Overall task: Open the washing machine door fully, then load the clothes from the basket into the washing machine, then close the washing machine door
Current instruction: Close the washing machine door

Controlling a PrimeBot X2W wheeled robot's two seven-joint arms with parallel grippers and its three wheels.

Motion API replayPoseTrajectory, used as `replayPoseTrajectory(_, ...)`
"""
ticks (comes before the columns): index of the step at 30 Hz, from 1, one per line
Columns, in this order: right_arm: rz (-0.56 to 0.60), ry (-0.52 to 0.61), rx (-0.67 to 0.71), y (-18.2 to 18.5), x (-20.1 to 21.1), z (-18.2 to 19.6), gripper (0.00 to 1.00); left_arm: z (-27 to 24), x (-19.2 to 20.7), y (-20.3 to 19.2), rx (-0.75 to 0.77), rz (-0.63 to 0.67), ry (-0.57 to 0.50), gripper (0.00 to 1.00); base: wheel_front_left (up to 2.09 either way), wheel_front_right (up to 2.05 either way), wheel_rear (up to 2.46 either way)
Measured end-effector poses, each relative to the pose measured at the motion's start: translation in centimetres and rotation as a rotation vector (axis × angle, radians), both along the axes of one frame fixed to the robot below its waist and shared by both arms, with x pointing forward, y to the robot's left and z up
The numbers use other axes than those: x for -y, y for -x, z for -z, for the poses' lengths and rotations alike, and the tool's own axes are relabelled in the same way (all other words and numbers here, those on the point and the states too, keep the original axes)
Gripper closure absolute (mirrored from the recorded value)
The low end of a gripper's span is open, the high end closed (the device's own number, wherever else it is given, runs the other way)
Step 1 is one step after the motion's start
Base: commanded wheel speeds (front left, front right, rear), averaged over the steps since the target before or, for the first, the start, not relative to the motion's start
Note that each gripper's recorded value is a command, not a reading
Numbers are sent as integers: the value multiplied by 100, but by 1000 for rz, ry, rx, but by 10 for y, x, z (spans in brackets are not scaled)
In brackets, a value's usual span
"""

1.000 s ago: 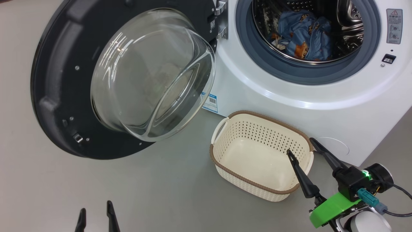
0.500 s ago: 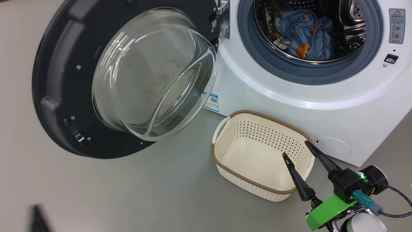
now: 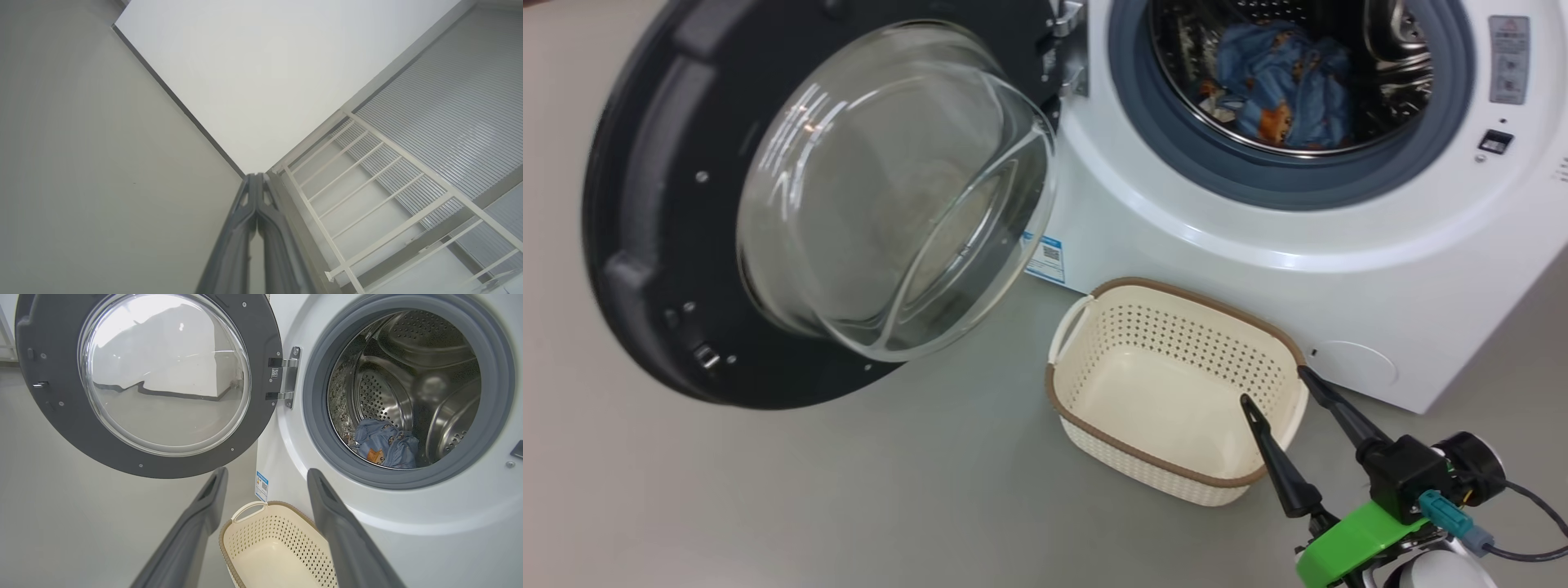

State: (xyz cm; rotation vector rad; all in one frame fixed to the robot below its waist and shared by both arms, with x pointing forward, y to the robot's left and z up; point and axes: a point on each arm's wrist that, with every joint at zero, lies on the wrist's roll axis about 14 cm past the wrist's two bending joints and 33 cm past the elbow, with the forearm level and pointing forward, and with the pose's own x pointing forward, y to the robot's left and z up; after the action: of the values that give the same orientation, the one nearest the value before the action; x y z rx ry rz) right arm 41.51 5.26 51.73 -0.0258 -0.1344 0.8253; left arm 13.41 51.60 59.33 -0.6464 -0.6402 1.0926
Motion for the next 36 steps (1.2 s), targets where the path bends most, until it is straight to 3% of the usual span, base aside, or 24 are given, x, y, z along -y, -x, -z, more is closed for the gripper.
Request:
replayPoseTrajectory(9, 48, 18, -28, 3, 23, 12, 0, -10, -43, -59, 239, 185, 292, 100, 0, 0, 0)
replayPoseTrajectory(17, 99, 61, -62, 4, 54, 30, 0, 5, -32, -127, 224, 394, 489, 100, 0, 0, 0)
replayPoseTrajectory(25, 140, 95, -98, -1, 79, 47, 0, 7, -17, -176, 244, 490, 556, 100, 0, 0, 0)
replayPoseTrajectory(36, 174, 103, -118, -3, 94, 55, 0, 21, 9, -210, 211, 625, 640, 100, 0, 0, 0)
